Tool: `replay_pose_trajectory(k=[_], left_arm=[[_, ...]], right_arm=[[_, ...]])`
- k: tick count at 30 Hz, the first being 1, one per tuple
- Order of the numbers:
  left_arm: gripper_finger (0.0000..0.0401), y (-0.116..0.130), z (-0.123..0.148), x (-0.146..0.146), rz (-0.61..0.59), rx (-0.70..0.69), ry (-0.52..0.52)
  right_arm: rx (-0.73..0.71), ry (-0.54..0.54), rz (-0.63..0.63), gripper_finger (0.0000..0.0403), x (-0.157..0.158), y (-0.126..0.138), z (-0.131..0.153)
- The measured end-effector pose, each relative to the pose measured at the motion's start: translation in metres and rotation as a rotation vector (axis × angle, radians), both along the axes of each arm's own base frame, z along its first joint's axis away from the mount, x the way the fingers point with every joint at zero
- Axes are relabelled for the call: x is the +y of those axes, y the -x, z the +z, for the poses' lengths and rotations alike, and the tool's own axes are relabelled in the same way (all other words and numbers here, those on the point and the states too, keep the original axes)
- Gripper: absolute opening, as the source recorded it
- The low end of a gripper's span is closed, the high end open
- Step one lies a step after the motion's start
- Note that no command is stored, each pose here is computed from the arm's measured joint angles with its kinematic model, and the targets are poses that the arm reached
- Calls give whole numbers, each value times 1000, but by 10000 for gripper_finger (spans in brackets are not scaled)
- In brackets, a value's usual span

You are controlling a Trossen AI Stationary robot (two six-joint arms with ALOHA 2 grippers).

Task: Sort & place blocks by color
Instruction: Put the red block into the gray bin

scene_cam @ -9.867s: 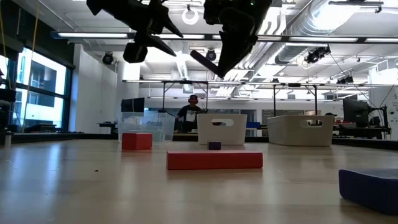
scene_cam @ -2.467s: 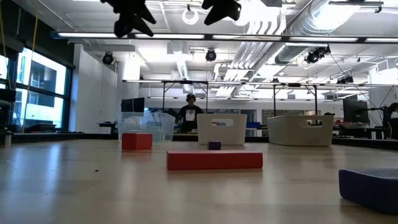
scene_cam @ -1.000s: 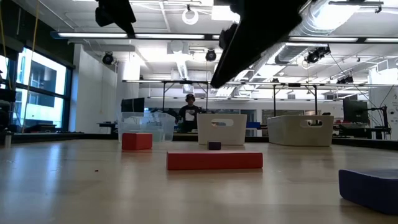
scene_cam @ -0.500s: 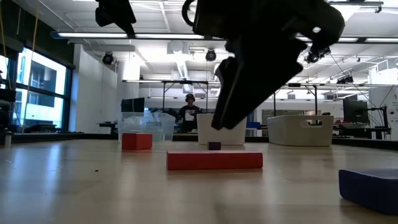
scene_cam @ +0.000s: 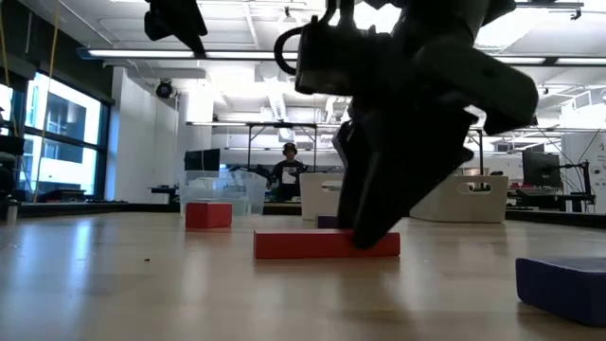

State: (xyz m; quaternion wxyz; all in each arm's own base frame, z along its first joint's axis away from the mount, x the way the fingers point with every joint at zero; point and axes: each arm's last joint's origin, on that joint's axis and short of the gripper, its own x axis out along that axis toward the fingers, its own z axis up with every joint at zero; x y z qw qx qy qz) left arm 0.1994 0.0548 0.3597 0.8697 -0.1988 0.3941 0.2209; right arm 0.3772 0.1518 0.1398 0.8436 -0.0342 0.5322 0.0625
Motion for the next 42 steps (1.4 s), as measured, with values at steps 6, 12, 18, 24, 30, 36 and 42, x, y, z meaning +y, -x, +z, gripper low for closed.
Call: replay_pose_trajectory(k=[6,12,18,24,30,36,42], left_arm=[[81,0,0,0,1,1,2],[81,0,0,0,7,3,-4],[81,0,0,1,14,5,-13],[81,0,0,1,9,8,-20],[81,0,0,1,4,9,-24],[81,0,0,1,4,9,-23],[81,0,0,1,4,9,-24]], right_arm=[[36,6,-19,210,1,2,-5],[32,0,-37,165,2,2,-5],[39,-33,-83,99,2,1,-4],[60,-54,-118,99,2,-2,2],[56,16,-144,99,-5,-12,25],[55,143,-142,99,-20,-23,58],[101,279,-184,99,-46,-26,84]])
